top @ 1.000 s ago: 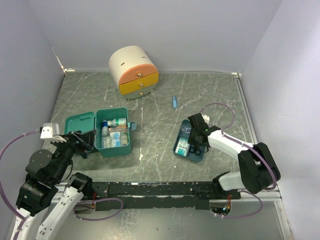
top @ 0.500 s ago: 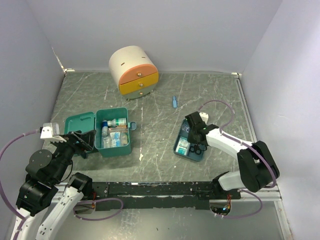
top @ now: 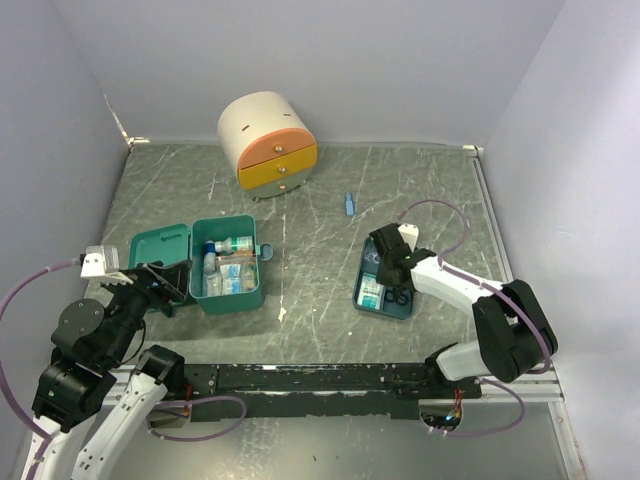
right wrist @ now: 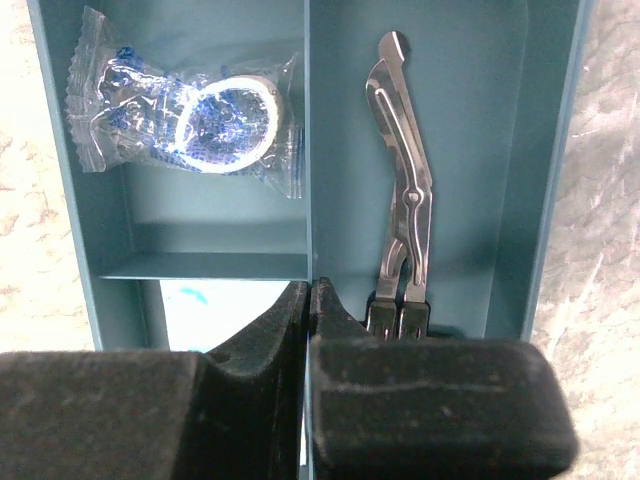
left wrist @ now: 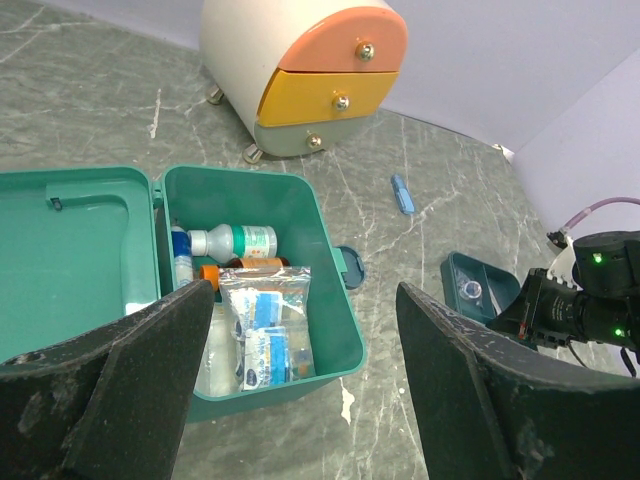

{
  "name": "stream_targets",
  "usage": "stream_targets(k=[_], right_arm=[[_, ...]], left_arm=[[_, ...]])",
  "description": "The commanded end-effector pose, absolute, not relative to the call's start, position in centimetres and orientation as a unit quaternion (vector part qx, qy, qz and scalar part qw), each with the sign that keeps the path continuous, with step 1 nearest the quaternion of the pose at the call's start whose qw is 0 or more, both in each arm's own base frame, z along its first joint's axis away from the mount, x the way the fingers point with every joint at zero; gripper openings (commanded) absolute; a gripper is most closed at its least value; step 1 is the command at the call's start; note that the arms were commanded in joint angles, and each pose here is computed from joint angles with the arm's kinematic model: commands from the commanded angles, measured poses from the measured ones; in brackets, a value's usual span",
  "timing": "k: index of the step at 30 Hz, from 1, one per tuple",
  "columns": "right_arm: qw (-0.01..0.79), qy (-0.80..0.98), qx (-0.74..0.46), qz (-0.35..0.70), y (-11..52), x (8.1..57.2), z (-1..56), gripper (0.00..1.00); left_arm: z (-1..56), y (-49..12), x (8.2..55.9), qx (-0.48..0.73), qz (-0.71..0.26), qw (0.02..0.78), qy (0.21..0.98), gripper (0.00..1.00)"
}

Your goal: Organize the medicine kit

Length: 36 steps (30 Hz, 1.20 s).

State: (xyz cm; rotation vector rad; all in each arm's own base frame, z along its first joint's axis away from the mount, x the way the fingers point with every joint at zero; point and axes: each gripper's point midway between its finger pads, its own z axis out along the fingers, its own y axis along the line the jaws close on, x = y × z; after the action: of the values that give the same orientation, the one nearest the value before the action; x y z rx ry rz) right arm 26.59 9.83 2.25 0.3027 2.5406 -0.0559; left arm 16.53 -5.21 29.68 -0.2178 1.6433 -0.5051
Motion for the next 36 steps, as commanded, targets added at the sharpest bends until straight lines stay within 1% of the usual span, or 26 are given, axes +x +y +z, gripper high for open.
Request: stream_targets(k=[1,6,9,12,15,20,23,25,29,31,32,36], right_arm=[[0.316,0.940,0.123,-0.037,8.9,27.0,3.6,0.00],[0.340,0.932,0.122,-0.026,8.9,27.4,5.1,0.00],[0.345,0.931,0.117,-0.013,9.3,27.5,5.4,0.00],[0.349,0.930,0.114,-0.005,9.5,27.5,5.6,0.00],[0.351,0.930,0.111,-0.002,9.5,27.4,5.9,0.00],[0.357,0.928,0.103,0.004,9.6,27.4,6.4,0.00],[0.358,0.928,0.099,0.009,9.8,27.4,6.6,0.00],[0.359,0.928,0.098,0.009,9.8,27.4,6.6,0.00],[0.363,0.927,0.097,0.008,9.7,27.5,6.8,0.00],[0.364,0.926,0.096,0.009,9.6,27.4,6.8,0.00],[0.365,0.926,0.096,0.009,9.6,27.4,6.8,0.00],[0.365,0.926,0.096,0.008,9.5,27.3,6.9,0.00]], left_arm=[[29.5,-5.1,16.9,-0.100,-0.216,0.645,0.726,0.85],[27.8,-6.2,18.8,-0.097,-0.206,0.619,0.752,0.90],[25.6,-6.2,20.6,-0.109,-0.163,0.568,0.799,0.93],[23.6,-5.6,22.4,-0.138,-0.108,0.526,0.832,0.99],[21.8,-5.9,23.6,-0.142,-0.086,0.499,0.850,1.00],[19.4,-5.3,24.9,-0.155,-0.047,0.482,0.861,1.00],[18.2,-4.7,25.7,-0.169,-0.024,0.465,0.869,0.91],[17.5,-4.6,26.2,-0.178,-0.023,0.447,0.876,0.87],[16.2,-4.5,27.1,-0.186,-0.024,0.416,0.890,0.93],[15.7,-5.0,27.6,-0.183,-0.035,0.405,0.895,0.93],[15.6,-5.4,27.7,-0.177,-0.044,0.402,0.897,0.90],[15.9,-7.5,28.1,-0.149,-0.096,0.399,0.900,0.71]])
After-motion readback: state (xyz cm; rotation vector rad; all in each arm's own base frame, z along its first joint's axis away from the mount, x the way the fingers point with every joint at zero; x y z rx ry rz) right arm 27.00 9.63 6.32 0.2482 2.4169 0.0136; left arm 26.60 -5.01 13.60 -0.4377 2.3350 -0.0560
